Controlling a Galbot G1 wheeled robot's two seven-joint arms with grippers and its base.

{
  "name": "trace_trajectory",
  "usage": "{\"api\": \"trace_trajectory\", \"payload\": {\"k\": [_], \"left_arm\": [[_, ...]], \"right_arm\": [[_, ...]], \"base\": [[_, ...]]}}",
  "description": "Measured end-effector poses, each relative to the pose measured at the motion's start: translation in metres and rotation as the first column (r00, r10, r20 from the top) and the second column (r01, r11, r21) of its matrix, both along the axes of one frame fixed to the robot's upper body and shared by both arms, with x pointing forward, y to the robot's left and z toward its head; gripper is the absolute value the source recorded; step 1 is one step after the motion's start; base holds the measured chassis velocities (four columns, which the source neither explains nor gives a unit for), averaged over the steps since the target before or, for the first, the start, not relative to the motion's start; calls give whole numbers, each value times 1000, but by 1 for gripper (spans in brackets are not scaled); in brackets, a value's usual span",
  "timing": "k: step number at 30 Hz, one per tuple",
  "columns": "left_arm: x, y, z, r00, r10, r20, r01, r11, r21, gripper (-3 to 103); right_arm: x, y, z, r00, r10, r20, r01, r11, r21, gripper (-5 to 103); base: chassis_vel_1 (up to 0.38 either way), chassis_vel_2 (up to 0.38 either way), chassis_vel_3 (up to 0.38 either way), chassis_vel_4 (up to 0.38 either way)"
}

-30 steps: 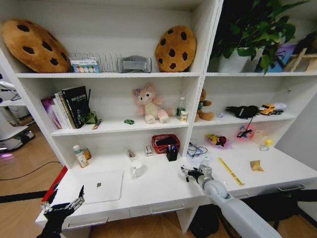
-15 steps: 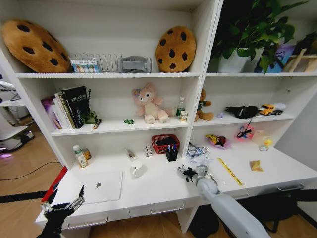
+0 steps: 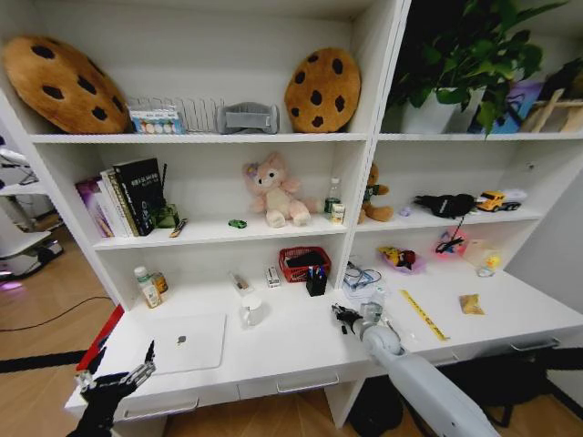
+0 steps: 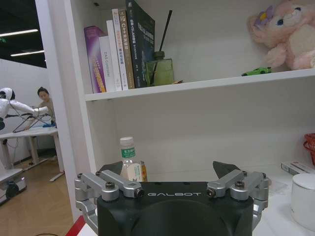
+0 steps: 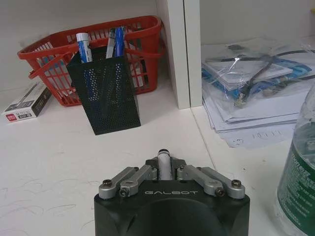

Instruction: Organize the objects on the table.

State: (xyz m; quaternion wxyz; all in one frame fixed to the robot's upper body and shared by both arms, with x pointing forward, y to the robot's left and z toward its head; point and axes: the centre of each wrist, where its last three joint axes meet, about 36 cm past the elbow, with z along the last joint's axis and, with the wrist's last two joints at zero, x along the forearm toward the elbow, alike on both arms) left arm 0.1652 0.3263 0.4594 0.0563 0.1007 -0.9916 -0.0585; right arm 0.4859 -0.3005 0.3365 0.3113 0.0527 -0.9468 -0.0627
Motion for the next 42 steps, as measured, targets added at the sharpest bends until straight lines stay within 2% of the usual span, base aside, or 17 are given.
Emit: {"api": "trace_trajectory", "payload": {"k": [2,7,9,10,12,13,15,17,18,19,21,23,24,27,28,34,42], "left_arm": [[0,0,0,1000,0,0,0,1000,0,100],[0,0,0,1000,0,0,0,1000,0,100],[0,0,0,1000,0,0,0,1000,0,100],[0,0,0,1000,0,0,0,1000,0,100],[0,0,0,1000,0,0,0,1000,0,100],[0,0,0,1000,0,0,0,1000,0,100],[0,0,0,1000,0,0,0,1000,0,100],[0,0,0,1000,0,0,0,1000,0,100],[0,0,0,1000,0,0,0,1000,0,100],[0,0,0,1000,0,0,0,1000,0,100],[0,0,0,1000,0,0,0,1000,0,100],[0,0,0,1000,0,0,0,1000,0,100],[0,0,0,1000,0,0,0,1000,0,100],[0,0,0,1000,0,0,0,1000,0,100],[0,0,0,1000,0,0,0,1000,0,100],[0,0,0,1000,0,0,0,1000,0,100],[0,0,0,1000,0,0,0,1000,0,100]], "right_arm": [[1,-3,2,1000,3,-5,-3,1000,1,11],[2,-5,3,1000,4,-5,-4,1000,7,11],[7,-5,4,996,38,79,-42,998,53,11],[7,-5,4,996,38,79,-42,998,53,11],[22,-3,14,977,86,194,-101,993,69,11],[37,-1,21,946,122,301,-140,990,36,11],[43,0,23,933,135,333,-150,988,21,11],[64,7,33,878,171,447,-182,983,-18,11],[64,7,33,878,171,447,-182,983,-18,11],[78,15,38,841,181,511,-196,980,-25,11],[91,27,37,796,193,574,-204,978,-47,11],[92,28,36,791,194,580,-204,978,-50,11],[99,38,31,758,203,620,-205,976,-69,11],[105,47,23,735,210,645,-202,976,-87,11],[111,58,12,712,211,670,-192,976,-103,11],[121,71,-10,657,204,726,-150,979,-139,11],[129,57,-10,653,163,739,-102,987,-127,11]], "base": [[0,0,0,0],[0,0,0,0],[0,0,0,0],[0,0,0,0],[0,0,0,0],[0,0,0,0],[0,0,0,0],[0,0,0,0],[0,0,0,0],[0,0,0,0],[0,0,0,0],[0,0,0,0],[0,0,0,0],[0,0,0,0],[0,0,0,0],[0,0,0,0],[0,0,0,0]]}}
